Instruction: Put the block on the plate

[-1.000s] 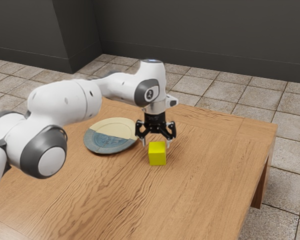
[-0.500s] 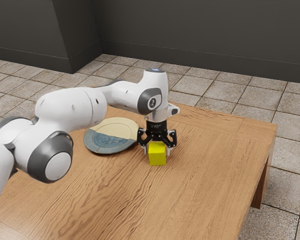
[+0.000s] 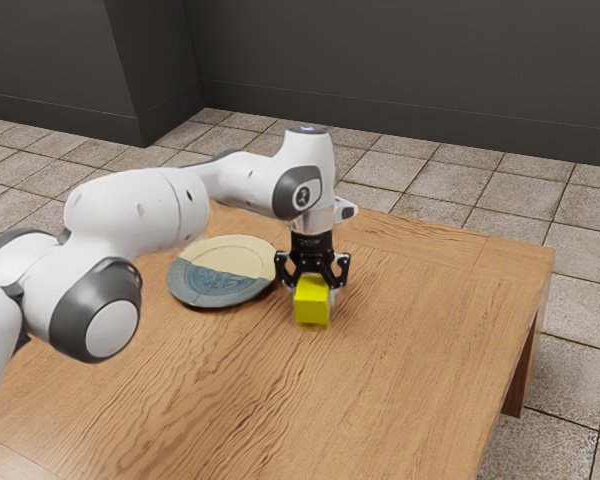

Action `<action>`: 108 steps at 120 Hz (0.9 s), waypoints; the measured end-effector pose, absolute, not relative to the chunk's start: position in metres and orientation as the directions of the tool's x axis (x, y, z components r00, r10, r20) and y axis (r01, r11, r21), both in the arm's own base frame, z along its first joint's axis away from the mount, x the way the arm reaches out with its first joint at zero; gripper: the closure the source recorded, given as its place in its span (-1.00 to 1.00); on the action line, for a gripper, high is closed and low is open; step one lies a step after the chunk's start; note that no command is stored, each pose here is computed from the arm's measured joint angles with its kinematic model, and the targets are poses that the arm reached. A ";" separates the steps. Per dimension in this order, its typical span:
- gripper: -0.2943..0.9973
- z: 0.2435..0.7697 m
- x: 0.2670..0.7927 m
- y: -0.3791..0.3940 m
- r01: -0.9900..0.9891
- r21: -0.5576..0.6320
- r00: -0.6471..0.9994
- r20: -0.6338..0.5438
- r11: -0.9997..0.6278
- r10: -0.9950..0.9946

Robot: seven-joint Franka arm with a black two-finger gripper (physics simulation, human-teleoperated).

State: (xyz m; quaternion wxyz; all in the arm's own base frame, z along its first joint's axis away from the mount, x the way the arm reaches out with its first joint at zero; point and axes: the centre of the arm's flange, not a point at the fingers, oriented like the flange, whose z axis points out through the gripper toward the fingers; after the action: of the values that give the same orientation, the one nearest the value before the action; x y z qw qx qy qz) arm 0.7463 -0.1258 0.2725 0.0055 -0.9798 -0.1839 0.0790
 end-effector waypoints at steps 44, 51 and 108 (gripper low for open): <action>-0.08 0.369 0.747 -0.082 0.420 -0.034 0.906 -0.043 -0.907 0.422; -0.09 0.372 0.742 -0.077 0.428 -0.038 0.902 -0.048 -0.903 0.430; -0.09 0.386 0.744 0.000 0.530 -0.017 0.848 0.018 -0.848 0.530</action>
State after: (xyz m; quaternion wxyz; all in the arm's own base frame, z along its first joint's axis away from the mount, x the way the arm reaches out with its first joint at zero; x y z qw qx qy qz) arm 0.7435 0.0005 0.3864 0.0106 -0.9612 -0.2756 -0.0062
